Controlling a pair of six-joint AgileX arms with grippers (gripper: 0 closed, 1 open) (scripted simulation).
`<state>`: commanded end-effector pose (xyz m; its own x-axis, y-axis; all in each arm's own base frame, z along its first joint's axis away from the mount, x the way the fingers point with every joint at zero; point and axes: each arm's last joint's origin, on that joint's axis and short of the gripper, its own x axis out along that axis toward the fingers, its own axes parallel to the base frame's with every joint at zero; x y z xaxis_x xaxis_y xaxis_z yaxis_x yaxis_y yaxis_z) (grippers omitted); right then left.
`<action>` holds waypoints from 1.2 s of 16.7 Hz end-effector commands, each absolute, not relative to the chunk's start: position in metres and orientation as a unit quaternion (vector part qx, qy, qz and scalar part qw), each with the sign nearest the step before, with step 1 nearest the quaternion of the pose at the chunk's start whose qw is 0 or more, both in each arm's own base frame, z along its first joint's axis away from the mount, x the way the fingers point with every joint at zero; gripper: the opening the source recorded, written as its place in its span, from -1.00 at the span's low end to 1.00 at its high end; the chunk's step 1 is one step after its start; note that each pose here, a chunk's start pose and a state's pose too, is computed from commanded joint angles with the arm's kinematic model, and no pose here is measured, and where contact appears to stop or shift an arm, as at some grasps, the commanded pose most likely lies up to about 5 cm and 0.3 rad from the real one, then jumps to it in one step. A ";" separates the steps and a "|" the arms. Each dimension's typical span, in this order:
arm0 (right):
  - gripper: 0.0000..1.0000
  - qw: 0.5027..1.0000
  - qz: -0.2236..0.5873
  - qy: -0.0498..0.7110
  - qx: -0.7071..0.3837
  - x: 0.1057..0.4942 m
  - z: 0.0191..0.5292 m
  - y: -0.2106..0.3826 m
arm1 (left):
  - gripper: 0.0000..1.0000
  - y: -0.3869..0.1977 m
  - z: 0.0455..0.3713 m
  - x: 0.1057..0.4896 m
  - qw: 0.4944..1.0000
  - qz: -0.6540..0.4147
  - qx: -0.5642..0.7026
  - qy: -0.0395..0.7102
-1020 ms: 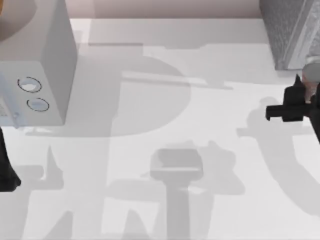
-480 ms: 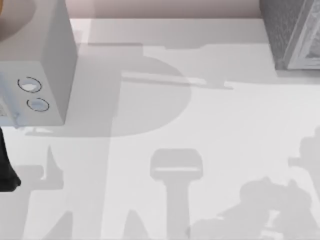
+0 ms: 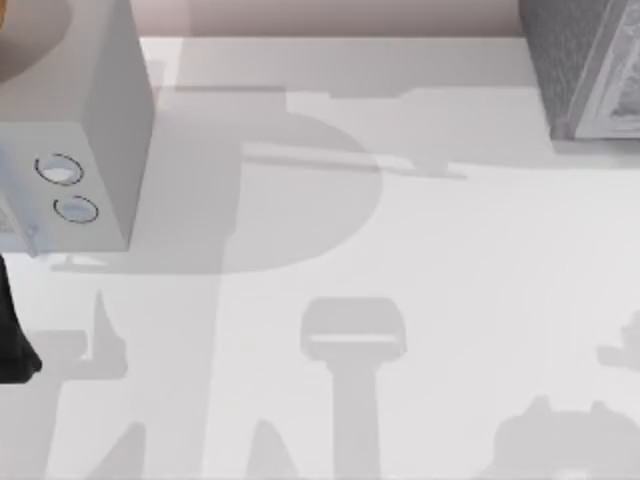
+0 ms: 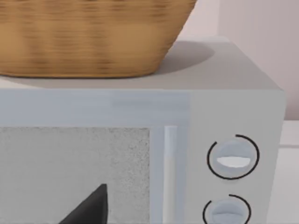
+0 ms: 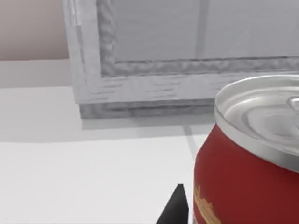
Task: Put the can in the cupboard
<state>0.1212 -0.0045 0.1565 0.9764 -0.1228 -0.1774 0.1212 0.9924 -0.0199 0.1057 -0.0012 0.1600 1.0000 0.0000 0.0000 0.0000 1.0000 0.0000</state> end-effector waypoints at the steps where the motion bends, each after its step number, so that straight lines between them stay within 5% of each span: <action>1: -1.00 0.996 -0.056 0.068 -0.003 0.117 0.158 -0.005 | 1.00 -0.001 0.160 0.106 1.000 0.000 0.000 0.000; 6: -1.00 1.000 -0.006 0.003 0.000 0.106 0.160 -0.002 | 1.00 -0.001 0.160 0.106 1.000 0.000 0.000 0.000; 14: -1.00 1.000 -0.002 -0.001 0.001 0.106 0.163 -0.001 | 1.00 -0.001 0.160 0.106 1.000 0.000 0.000 0.000; 20: -1.00 1.000 -0.003 -0.005 0.002 0.105 0.219 0.000 | 1.00 -0.001 0.160 0.106 1.000 0.000 0.000 0.000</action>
<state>0.1054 0.0005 0.2186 0.9999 -0.0063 0.0093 0.0063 1.0000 0.0046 0.1057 -0.0012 0.1600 1.0000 0.0000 0.0000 0.0000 1.0000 0.0000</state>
